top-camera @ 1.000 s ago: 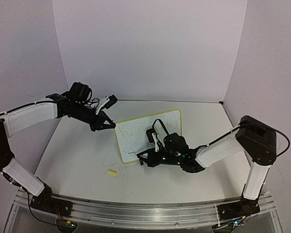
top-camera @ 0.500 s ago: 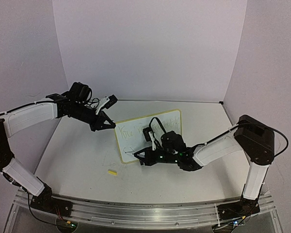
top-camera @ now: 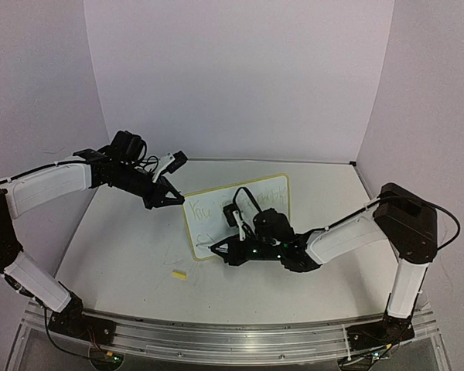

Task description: Write a sentence on the whiteboard

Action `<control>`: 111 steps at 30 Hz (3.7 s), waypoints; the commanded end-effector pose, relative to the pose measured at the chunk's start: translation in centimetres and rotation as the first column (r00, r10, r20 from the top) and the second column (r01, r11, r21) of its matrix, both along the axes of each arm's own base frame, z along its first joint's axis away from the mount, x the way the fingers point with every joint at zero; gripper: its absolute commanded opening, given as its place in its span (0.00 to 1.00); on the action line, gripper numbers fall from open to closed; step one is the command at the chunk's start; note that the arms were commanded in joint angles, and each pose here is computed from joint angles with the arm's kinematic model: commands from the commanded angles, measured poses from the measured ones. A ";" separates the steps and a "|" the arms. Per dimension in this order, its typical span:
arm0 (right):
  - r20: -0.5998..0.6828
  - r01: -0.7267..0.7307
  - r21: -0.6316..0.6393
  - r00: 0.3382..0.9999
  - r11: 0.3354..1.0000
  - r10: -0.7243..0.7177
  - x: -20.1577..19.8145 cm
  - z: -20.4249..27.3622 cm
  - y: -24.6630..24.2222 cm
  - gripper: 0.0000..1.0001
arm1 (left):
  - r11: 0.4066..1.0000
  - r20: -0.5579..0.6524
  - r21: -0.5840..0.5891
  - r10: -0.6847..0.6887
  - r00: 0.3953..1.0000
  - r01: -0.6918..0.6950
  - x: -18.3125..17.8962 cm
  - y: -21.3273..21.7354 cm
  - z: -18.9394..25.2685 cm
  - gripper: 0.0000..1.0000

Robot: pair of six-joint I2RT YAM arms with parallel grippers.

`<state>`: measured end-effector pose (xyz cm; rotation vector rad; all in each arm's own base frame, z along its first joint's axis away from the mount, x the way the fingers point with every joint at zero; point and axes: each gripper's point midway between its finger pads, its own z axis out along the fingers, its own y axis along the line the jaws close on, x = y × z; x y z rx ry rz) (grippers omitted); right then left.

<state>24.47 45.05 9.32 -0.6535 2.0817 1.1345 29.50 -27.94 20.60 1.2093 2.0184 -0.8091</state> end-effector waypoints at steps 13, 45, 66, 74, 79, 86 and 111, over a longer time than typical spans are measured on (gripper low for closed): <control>0.107 0.097 0.013 0.989 0.995 -0.098 0.4 4.8 -2.2 0.00 | 0.999 0.025 0.030 -0.024 0.999 0.023 -0.4 0.0 -0.2 0.00; 0.138 0.293 -0.066 0.949 0.954 -0.282 3.1 3.1 -4.6 0.00 | 0.999 0.028 0.031 -0.023 0.999 0.022 -0.4 0.1 -0.1 0.00; 0.160 0.163 0.009 0.974 0.987 -0.162 2.0 5.9 -2.3 0.00 | 0.999 0.023 0.032 -0.024 0.999 0.023 -0.3 0.0 -0.3 0.00; 0.168 0.193 -0.016 0.968 0.981 -0.188 2.9 5.2 -2.0 0.00 | 0.999 0.023 0.031 -0.024 0.999 0.024 -0.3 0.0 -0.3 0.00; 0.155 0.200 -0.043 0.969 0.979 -0.192 3.0 4.2 -2.0 0.00 | 0.999 0.023 0.031 -0.024 0.999 0.024 -0.3 0.0 -0.3 0.00; 0.103 0.209 -0.086 0.974 0.974 -0.200 2.3 1.6 -3.1 0.00 | 0.999 0.023 0.033 -0.023 0.999 0.023 -0.3 0.0 -0.4 0.00; 0.111 0.231 -0.024 0.968 0.973 -0.227 1.1 3.4 -5.4 0.00 | 0.999 0.027 0.032 -0.023 0.999 0.022 -0.4 0.1 -0.2 0.00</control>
